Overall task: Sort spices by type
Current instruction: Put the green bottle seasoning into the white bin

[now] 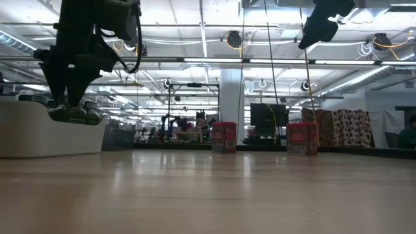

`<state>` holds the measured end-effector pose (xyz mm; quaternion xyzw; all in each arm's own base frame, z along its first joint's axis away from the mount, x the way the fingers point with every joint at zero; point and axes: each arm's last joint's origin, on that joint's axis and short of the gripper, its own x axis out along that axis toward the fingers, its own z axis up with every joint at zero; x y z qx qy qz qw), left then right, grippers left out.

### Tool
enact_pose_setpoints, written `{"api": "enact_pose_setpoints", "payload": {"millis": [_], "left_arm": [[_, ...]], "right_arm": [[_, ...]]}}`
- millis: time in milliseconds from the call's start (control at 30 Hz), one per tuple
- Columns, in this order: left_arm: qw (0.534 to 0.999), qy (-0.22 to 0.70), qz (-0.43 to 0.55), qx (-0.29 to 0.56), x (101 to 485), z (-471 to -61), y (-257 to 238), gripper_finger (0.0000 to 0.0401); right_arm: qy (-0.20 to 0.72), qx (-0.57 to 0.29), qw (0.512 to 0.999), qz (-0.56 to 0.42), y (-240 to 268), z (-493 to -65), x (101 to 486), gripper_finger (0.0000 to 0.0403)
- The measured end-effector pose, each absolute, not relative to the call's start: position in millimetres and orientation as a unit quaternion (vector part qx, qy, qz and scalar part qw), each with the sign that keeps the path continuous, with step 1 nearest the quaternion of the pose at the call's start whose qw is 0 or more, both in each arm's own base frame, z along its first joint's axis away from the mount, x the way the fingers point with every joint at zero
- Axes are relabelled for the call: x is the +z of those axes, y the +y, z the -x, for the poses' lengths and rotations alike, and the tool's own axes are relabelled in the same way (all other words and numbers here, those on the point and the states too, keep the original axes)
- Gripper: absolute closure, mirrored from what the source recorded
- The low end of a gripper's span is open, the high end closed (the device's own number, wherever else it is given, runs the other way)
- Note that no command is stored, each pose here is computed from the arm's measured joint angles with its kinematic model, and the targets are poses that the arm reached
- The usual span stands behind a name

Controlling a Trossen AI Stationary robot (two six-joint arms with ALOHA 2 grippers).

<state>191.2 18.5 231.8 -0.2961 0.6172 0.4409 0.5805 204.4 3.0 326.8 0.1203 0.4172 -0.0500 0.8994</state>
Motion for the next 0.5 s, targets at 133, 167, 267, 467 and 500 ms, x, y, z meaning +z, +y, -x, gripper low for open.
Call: {"api": "enact_pose_setpoints", "payload": {"millis": [133, 167, 267, 467, 500], "left_arm": [[0.583, 0.607, 0.292, 0.454, 232.0, -191.4, 19.6, 0.0117], [0.584, 0.605, 0.293, 0.456, 232.0, -191.6, 20.1, 0.0117], [0.591, 0.594, 0.299, 0.457, 231.7, -194.0, 22.4, 0.0117], [0.598, 0.578, 0.311, 0.459, 231.4, -197.0, 26.9, 0.0117], [0.597, 0.579, 0.311, 0.46, 231.4, -196.7, 27.3, 0.0117]], "right_arm": [[0.417, -0.05, 0.899, -0.121, 3.0, -204.4, 326.8, 0.0138], [0.417, -0.051, 0.899, -0.121, 3.0, -204.4, 326.8, 0.0138], [0.417, -0.051, 0.899, -0.122, 3.1, -204.4, 326.8, 0.0138], [0.417, -0.05, 0.899, -0.122, 3.1, -204.4, 326.8, 0.0138], [0.417, -0.051, 0.899, -0.122, 3.1, -204.4, 326.8, 0.0138]]}}
